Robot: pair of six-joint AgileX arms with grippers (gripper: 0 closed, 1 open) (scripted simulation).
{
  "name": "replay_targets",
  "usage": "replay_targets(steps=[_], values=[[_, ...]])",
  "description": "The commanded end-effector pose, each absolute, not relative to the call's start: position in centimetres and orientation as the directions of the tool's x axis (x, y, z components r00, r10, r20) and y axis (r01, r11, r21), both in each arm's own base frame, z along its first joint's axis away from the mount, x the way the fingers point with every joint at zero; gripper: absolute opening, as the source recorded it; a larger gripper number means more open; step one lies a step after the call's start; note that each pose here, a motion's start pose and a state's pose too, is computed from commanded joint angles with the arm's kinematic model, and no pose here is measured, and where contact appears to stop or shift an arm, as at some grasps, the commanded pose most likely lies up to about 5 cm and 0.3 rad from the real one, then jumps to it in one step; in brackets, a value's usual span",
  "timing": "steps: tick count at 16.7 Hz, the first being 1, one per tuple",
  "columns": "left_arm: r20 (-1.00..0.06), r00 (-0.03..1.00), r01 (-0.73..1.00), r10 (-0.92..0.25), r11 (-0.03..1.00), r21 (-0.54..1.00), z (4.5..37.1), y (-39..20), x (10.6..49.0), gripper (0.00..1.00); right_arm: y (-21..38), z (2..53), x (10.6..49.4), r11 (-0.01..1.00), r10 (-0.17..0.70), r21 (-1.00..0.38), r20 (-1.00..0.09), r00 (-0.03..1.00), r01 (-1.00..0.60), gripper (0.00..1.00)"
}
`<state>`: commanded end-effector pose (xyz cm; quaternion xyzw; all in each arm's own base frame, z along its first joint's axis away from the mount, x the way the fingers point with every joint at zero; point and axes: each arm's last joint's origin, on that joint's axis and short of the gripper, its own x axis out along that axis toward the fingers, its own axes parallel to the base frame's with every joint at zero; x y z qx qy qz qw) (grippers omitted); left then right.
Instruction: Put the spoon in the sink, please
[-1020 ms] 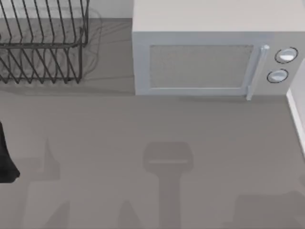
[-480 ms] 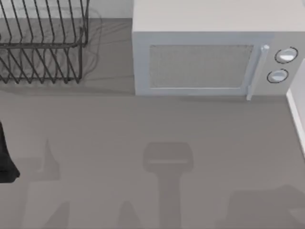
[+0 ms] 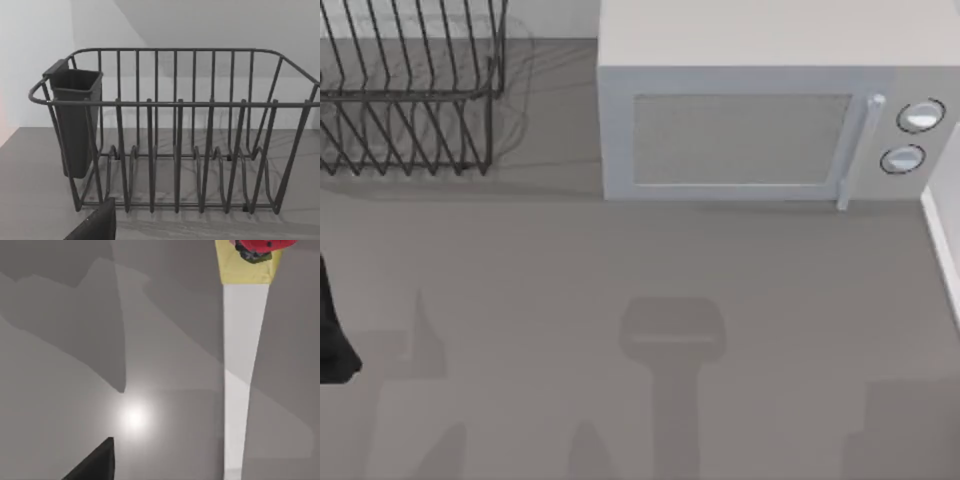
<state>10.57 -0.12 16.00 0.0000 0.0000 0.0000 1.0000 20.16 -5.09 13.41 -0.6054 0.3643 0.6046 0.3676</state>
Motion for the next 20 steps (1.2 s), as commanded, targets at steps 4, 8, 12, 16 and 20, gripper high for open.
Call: replay_targets(steps=[4,8,12,16,20], values=[[0.0,1.0,0.0,0.0,1.0,0.0,16.0,-0.1,10.6,1.0,-5.0,9.9,19.7,-0.464,0.004,-0.002,-1.0,0.001,-0.886,1.0],[0.0,1.0,0.0,0.0,1.0,0.0,16.0,-0.1,10.6,1.0,-4.9,9.3,19.5,-0.465,0.005,0.0,-1.0,-0.002,-0.885,1.0],[0.0,1.0,0.0,0.0,1.0,0.0,16.0,-0.1,10.6,1.0,-4.9,9.3,19.5,-0.465,0.005,0.0,-1.0,-0.002,-0.885,0.85],[0.0,1.0,0.0,0.0,1.0,0.0,16.0,-0.1,10.6,1.0,-4.9,9.3,19.5,-0.465,0.005,0.0,-1.0,-0.002,-0.885,0.55],[0.0,1.0,0.0,0.0,1.0,0.0,16.0,-0.1,10.6,1.0,-4.9,9.3,19.5,-0.465,0.005,0.0,-1.0,-0.002,-0.885,0.25]])
